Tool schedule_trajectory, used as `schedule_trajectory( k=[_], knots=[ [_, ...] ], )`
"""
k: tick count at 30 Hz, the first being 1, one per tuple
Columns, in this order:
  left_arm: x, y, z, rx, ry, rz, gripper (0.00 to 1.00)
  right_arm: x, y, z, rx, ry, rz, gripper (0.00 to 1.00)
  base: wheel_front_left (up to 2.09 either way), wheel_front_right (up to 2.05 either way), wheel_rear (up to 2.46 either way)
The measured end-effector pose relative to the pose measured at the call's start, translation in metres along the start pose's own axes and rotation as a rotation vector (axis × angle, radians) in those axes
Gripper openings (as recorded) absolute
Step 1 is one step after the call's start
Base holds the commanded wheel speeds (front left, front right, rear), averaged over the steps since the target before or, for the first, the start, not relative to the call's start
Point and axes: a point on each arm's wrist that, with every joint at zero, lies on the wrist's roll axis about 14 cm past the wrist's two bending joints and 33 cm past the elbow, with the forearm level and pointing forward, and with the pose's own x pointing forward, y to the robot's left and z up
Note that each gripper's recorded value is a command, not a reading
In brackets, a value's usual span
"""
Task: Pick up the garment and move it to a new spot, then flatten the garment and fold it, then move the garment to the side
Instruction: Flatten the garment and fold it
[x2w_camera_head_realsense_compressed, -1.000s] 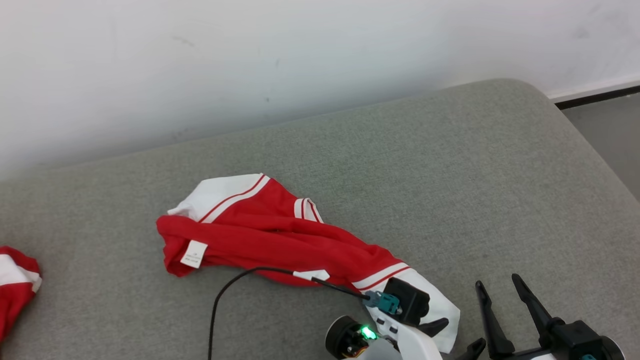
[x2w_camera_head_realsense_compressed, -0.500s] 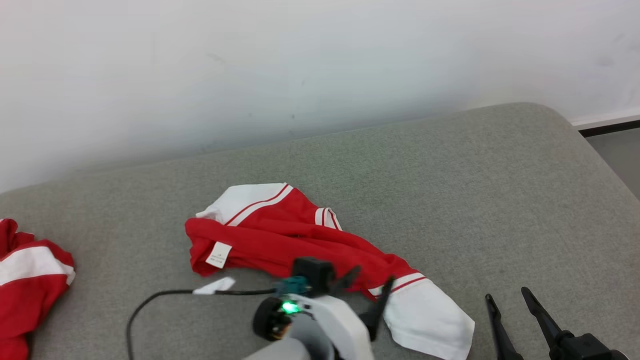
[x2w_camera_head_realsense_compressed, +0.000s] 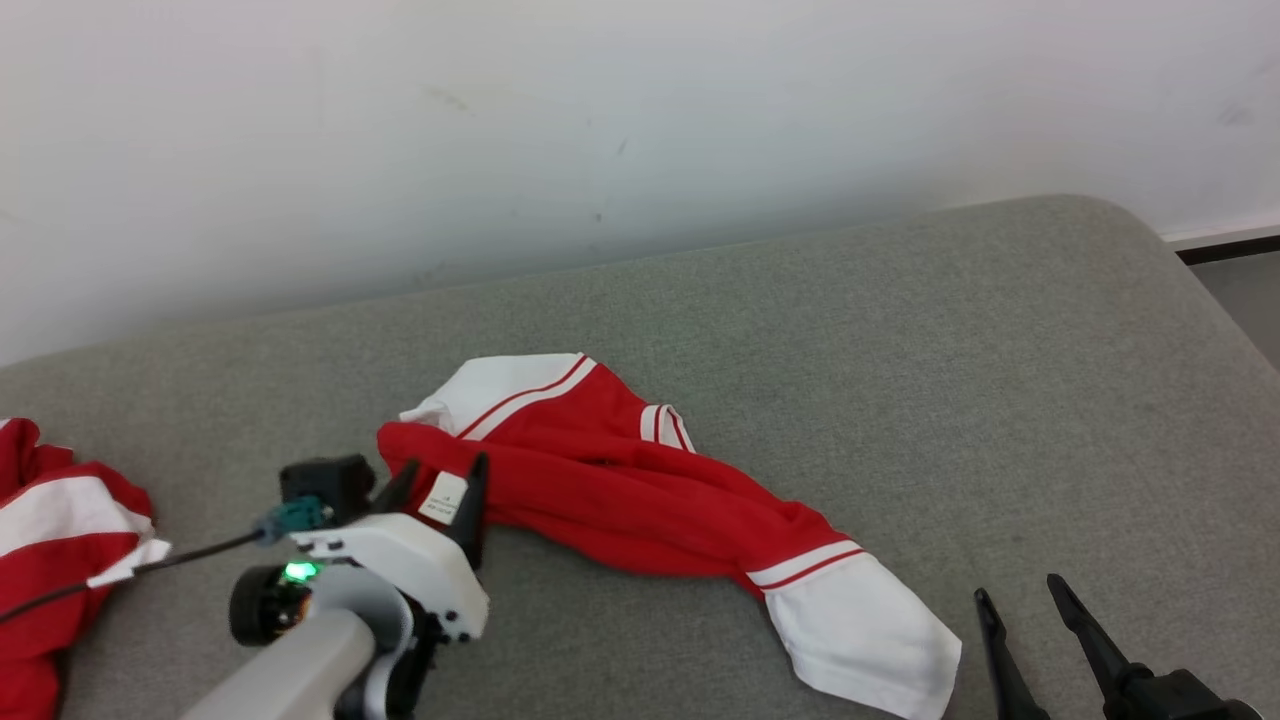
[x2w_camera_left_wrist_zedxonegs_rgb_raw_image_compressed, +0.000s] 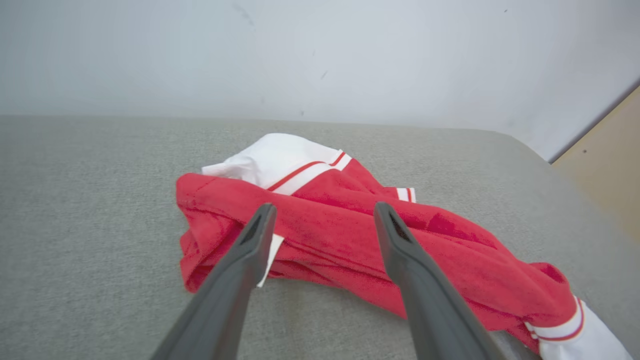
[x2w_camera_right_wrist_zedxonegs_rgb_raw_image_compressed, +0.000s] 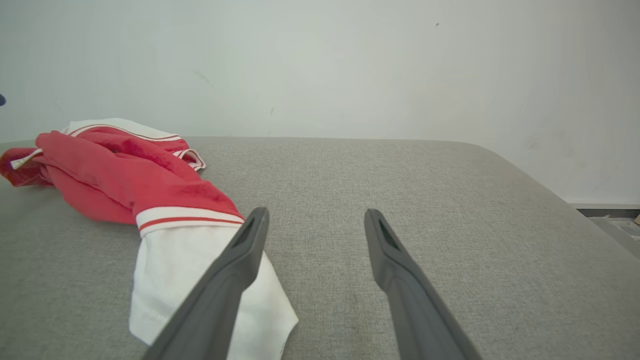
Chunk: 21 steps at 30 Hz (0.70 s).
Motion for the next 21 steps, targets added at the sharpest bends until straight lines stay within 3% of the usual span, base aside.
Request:
schedule_trajectory(
  k=[4, 10, 21],
  knots=[
    [0.016, 0.036, 0.004, 0.020, 0.020, 0.071, 1.00, 0.007, 0.000, -0.002, -0.003, 0.010, 0.002, 1.00, 0.00, 0.00, 0.00],
    [0.044, 0.063, -0.008, 0.036, 0.096, 0.088, 1.00, 0.015, -0.003, -0.011, -0.006, 0.041, -0.008, 1.00, 0.00, 0.00, 0.00],
    [0.063, 0.076, -0.041, -0.009, 0.191, 0.084, 1.00, 0.017, -0.015, -0.021, -0.012, 0.077, -0.049, 1.00, 0.00, 0.00, 0.00]
  ],
)
